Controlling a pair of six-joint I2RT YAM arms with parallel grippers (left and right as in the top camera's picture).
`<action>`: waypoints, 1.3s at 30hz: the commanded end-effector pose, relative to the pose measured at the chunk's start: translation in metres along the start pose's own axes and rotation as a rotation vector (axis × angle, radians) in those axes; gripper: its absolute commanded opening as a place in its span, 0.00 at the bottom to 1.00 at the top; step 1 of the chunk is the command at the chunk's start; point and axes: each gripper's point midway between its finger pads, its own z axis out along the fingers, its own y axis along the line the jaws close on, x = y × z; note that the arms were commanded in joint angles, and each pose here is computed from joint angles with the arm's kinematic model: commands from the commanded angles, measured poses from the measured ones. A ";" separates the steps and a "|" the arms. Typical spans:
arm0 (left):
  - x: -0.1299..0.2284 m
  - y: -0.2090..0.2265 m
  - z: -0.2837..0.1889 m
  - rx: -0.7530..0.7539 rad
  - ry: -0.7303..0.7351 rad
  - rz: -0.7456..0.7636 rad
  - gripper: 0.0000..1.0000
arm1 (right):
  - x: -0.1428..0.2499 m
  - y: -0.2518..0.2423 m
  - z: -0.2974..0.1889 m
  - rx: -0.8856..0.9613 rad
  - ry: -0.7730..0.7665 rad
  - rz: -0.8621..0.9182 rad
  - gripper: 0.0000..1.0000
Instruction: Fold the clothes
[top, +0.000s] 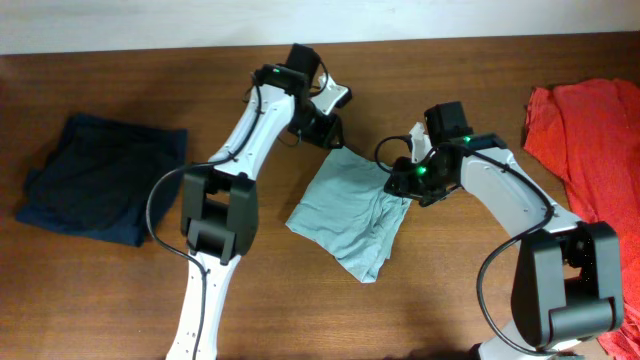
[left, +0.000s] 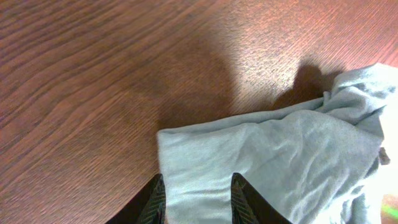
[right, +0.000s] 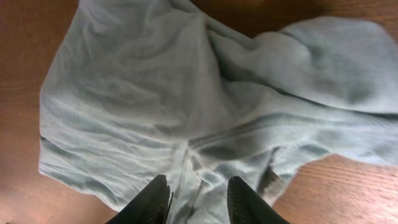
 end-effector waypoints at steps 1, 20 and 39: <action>0.009 0.005 0.021 -0.032 0.048 0.033 0.34 | 0.006 0.004 0.015 -0.002 0.037 0.014 0.33; 0.020 0.036 0.023 -0.116 0.092 -0.012 0.00 | 0.019 -0.037 0.025 0.219 0.083 0.049 0.04; 0.020 0.030 -0.053 -0.010 0.085 -0.166 0.26 | 0.021 -0.013 -0.016 0.187 0.131 -0.130 0.52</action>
